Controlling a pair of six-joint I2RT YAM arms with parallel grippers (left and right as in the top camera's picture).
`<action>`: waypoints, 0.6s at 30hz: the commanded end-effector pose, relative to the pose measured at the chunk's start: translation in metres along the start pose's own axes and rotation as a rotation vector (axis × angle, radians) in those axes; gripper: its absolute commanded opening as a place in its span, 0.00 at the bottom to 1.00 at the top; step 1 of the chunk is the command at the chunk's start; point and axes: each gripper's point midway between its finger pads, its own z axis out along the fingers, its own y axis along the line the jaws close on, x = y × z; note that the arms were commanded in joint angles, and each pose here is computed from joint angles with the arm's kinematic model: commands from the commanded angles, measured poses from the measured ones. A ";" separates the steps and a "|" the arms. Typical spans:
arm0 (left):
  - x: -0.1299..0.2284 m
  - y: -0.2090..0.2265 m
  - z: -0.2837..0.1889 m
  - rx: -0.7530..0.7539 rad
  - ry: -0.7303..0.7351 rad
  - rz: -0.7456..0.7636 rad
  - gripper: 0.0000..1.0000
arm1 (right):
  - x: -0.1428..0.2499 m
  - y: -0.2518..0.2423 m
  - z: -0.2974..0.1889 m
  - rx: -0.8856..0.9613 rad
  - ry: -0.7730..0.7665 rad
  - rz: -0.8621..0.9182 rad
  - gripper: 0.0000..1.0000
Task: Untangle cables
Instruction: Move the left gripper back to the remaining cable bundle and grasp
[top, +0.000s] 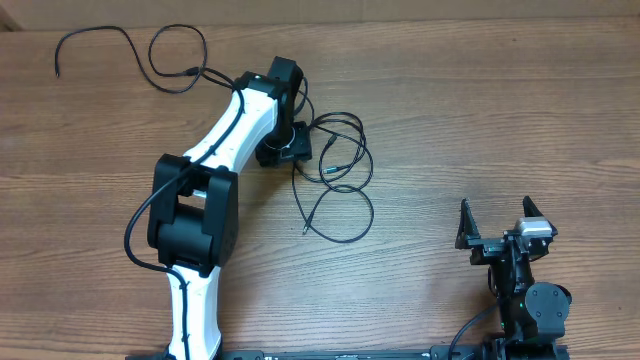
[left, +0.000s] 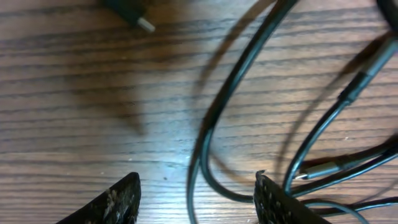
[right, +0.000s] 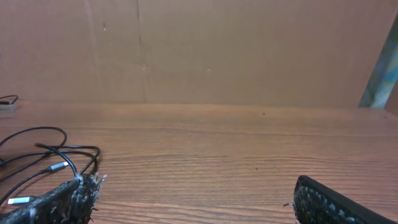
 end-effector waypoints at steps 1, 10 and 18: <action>-0.003 0.000 0.008 -0.035 -0.021 -0.002 0.60 | 0.002 0.001 0.000 -0.003 -0.002 0.003 1.00; -0.010 0.002 0.031 -0.041 -0.021 -0.055 0.49 | 0.002 0.001 0.000 -0.003 -0.003 0.003 1.00; -0.014 -0.001 0.028 -0.027 -0.031 -0.053 0.04 | 0.002 0.001 0.000 -0.003 -0.003 0.003 1.00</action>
